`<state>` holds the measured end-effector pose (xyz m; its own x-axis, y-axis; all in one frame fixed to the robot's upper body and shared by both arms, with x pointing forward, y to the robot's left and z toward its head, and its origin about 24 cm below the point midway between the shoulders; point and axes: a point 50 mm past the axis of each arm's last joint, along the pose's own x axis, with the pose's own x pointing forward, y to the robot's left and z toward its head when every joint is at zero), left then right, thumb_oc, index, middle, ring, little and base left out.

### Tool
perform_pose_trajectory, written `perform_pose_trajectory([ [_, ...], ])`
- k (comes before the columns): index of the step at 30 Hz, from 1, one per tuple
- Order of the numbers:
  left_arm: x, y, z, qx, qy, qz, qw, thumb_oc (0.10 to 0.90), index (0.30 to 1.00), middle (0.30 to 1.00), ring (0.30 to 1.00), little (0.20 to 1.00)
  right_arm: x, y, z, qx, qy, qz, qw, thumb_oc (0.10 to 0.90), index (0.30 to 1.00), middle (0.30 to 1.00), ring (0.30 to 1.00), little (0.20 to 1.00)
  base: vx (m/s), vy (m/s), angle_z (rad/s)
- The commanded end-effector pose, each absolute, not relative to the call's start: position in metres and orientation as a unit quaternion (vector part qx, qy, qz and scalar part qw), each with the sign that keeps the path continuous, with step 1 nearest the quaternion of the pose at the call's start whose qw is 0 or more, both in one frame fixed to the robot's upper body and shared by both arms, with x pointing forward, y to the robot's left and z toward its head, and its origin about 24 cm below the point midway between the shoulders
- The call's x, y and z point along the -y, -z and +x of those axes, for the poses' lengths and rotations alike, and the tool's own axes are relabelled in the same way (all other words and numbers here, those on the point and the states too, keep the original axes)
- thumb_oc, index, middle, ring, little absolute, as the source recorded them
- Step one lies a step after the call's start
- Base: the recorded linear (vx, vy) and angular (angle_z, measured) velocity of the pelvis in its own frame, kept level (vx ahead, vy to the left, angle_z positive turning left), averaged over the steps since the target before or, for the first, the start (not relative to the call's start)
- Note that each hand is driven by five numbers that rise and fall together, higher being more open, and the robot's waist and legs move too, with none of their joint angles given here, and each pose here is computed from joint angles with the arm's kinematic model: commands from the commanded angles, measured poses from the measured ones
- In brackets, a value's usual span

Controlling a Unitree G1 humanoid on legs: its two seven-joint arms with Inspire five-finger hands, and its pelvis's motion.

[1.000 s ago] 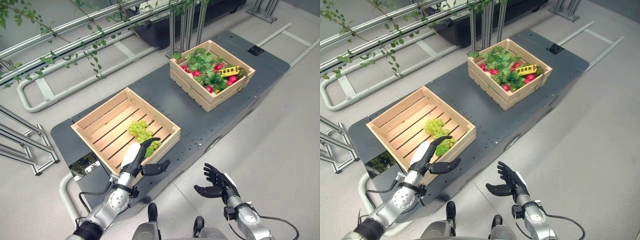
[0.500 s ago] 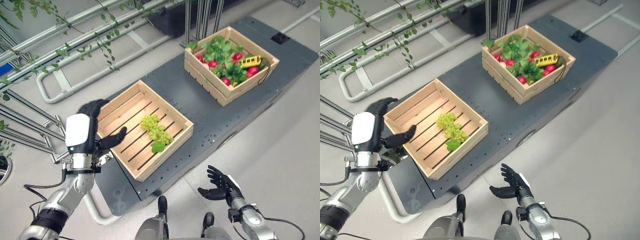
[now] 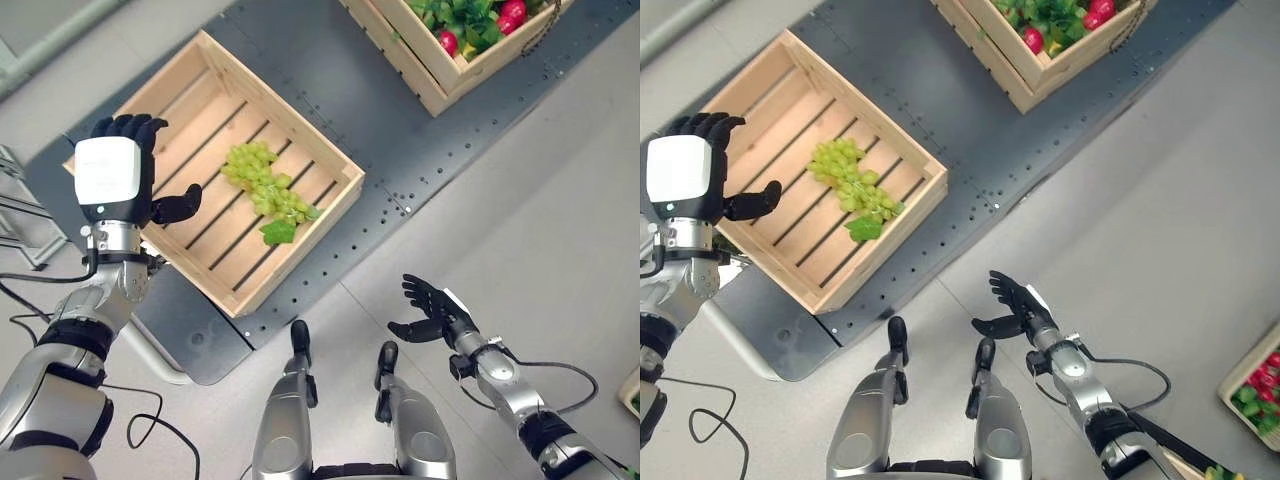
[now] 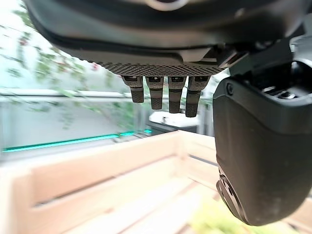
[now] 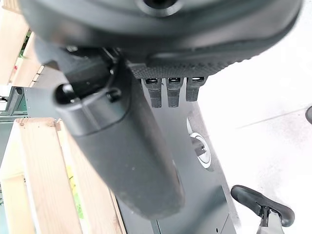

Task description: Pick up the fruits from the basket on one side to the basket on the other side

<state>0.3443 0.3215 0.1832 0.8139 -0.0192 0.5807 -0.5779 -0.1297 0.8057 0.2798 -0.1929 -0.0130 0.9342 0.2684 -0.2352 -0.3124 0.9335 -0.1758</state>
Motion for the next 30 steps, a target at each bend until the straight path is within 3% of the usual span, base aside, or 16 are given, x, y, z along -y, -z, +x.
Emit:
perform_pose_trajectory([
  [1,-0.342,-0.253,0.336,0.258,-0.314,0.736,0.541,0.800,0.900,0.900,0.900,0.900,0.203,0.000,0.277,-0.068,-0.150,-0.095,0.982,0.800,0.900,0.900,0.900,0.900,-0.03,0.098,-0.01],
  [8,-0.325,-0.291,0.346,0.284,-0.306,0.783,0.462,0.800,0.900,0.900,0.900,0.900,0.201,-0.009,0.290,-0.064,-0.152,-0.099,0.981,0.800,0.900,0.900,0.900,0.900,-0.02,0.092,0.00],
  [18,-0.298,-0.317,0.363,0.251,-0.197,0.883,0.344,0.800,0.900,0.900,0.900,0.900,0.197,-0.028,0.306,-0.039,-0.152,-0.093,0.983,0.800,0.900,0.900,0.900,0.900,0.00,0.068,0.03],
  [30,-0.279,-0.328,0.374,0.231,-0.125,0.919,0.293,0.800,0.900,0.900,0.900,0.900,0.192,-0.036,0.313,-0.025,-0.149,-0.084,0.985,0.800,0.900,0.900,0.900,0.900,0.00,0.049,0.03],
])
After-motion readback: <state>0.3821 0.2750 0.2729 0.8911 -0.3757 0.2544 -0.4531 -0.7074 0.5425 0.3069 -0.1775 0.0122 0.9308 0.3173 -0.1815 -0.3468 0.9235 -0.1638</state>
